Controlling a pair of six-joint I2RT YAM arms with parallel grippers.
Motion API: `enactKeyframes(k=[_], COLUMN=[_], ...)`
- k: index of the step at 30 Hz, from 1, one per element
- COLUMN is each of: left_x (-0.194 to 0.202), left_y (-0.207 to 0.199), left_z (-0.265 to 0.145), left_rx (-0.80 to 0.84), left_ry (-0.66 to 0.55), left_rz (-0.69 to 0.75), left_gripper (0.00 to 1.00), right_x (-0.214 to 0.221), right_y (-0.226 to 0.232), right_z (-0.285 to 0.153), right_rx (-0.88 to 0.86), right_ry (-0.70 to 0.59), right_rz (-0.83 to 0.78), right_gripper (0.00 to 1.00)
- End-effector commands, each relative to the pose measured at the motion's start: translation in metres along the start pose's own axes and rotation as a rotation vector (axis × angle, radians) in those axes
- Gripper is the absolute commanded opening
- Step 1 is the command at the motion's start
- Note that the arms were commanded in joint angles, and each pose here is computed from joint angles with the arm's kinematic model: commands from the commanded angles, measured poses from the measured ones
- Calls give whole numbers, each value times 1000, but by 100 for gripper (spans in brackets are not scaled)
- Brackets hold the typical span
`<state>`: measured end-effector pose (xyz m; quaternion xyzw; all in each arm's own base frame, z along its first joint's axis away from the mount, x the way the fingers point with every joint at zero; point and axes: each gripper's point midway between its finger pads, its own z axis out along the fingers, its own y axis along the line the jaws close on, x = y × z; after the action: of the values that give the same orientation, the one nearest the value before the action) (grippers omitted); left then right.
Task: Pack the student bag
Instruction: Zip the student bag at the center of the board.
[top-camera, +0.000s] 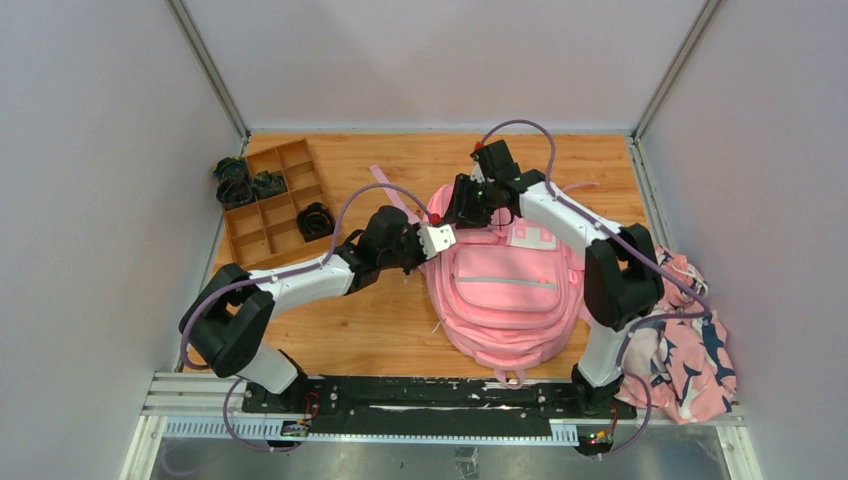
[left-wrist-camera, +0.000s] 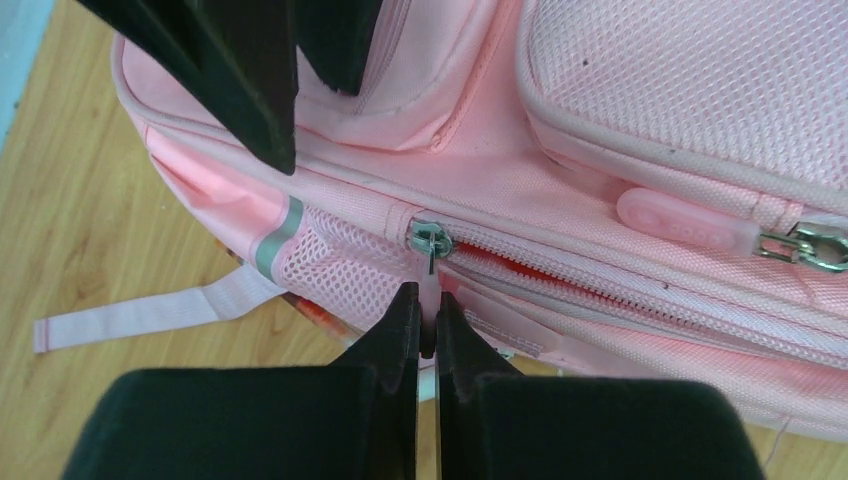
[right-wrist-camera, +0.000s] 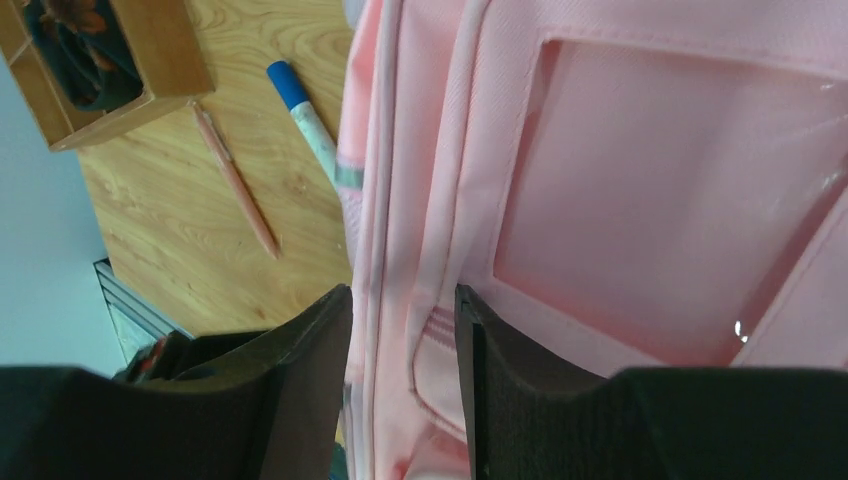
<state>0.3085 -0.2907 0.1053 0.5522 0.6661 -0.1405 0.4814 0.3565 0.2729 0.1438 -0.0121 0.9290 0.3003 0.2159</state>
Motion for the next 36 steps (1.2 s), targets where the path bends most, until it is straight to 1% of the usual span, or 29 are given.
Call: enactKeyframes(k=[1, 6, 14, 17, 22, 29, 33, 36], left_x=[-22, -29, -32, -36, -42, -71, -87, -96], left_y=[-7, -17, -40, -52, -82, -127, -151, -165], left_z=[-6, -20, -41, -46, -53, -60, -68, -70], left_rx=[36, 60, 115, 140, 178, 280, 355, 410], left_ry=[-78, -116, -155, -168, -174, -212, -243, -255], left_rz=[-46, -103, -191, -236, -245, -252, -250, -245], left_gripper=[0, 0, 0, 0, 0, 0, 0, 0], right_x=[-2, -4, -14, -23, -37, -51, -57, -71], right_y=[-13, -50, -70, -73, -83, -93, -81, -67], right_z=[33, 64, 91, 97, 107, 119, 117, 99], right_rx=[37, 169, 208, 205, 222, 223, 156, 127], right_ry=[42, 47, 63, 60, 42, 36, 57, 18], right_rz=[82, 138, 182, 215, 255, 296, 316, 284], right_gripper=[47, 47, 46, 46, 47, 47, 46, 47])
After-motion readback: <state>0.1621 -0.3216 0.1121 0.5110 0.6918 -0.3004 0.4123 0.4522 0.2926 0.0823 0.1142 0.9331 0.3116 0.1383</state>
